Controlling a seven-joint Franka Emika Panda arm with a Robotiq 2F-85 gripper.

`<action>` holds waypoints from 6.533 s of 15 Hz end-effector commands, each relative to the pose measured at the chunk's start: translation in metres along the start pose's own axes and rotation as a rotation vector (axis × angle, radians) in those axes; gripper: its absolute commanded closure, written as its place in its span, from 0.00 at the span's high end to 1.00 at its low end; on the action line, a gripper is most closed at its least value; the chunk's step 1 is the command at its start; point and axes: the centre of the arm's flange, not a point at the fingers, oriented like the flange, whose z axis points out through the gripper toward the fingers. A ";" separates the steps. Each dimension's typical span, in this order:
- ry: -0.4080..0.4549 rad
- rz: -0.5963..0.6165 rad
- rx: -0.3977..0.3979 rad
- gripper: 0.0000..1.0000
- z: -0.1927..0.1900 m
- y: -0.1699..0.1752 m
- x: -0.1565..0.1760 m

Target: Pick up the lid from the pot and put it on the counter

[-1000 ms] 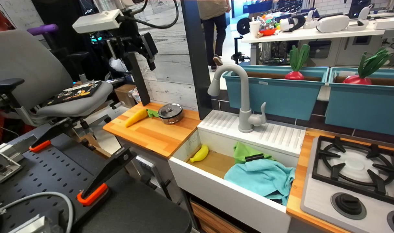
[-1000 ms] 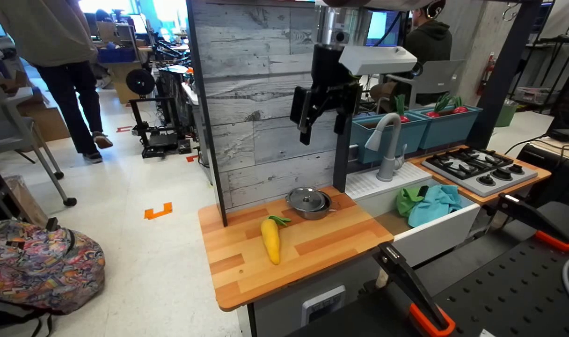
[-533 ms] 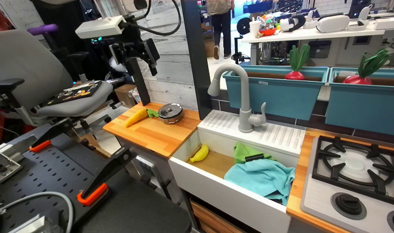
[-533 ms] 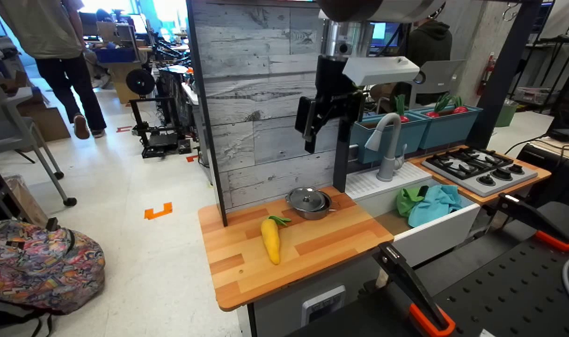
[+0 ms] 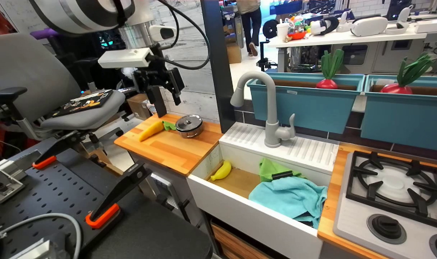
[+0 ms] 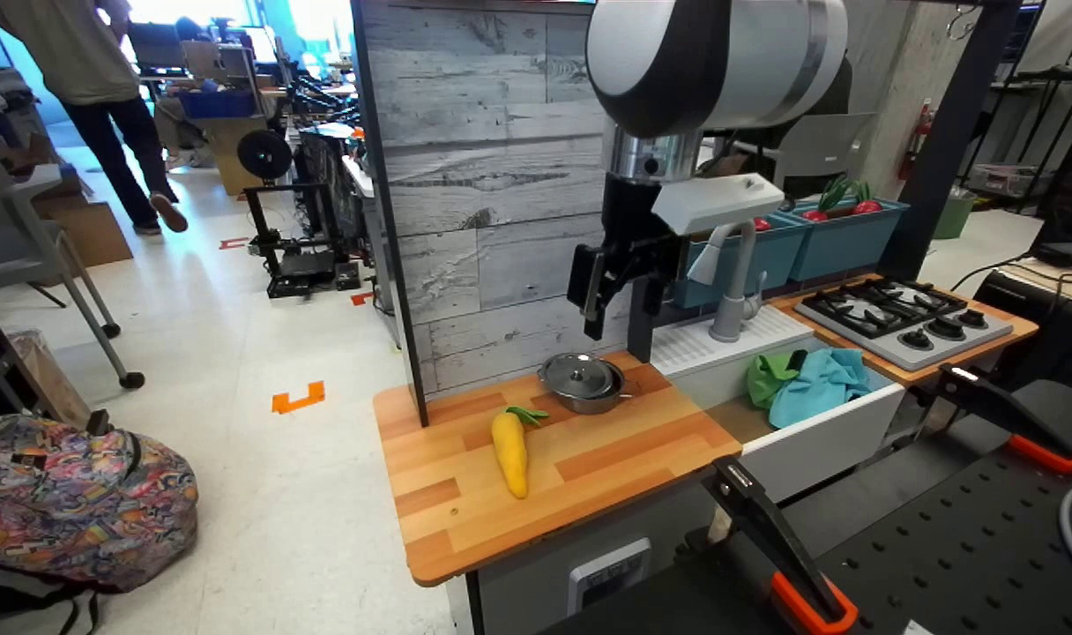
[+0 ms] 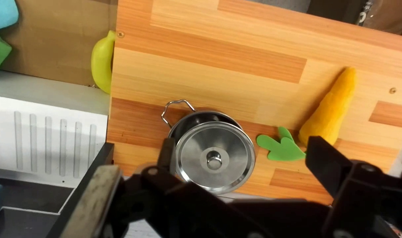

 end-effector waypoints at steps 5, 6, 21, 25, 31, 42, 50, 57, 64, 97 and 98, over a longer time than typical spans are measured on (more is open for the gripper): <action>0.049 0.004 0.016 1.00 0.053 0.011 0.030; 0.046 0.006 0.018 1.00 0.058 0.011 0.035; -0.017 -0.055 0.075 0.58 0.106 0.028 0.076; -0.033 -0.071 0.082 0.27 0.110 0.029 0.074; 0.001 -0.068 0.042 0.00 0.114 0.020 0.067; 0.057 -0.063 0.029 0.62 0.105 0.013 0.058; 0.114 -0.039 0.029 1.00 0.098 0.015 0.059; 0.166 0.006 0.007 0.81 0.101 0.013 0.065; 0.158 0.023 -0.003 0.27 0.105 0.016 0.067; -0.014 -0.344 -0.056 0.05 0.115 -0.058 -0.019; -0.023 -0.348 -0.058 0.05 0.119 -0.059 -0.018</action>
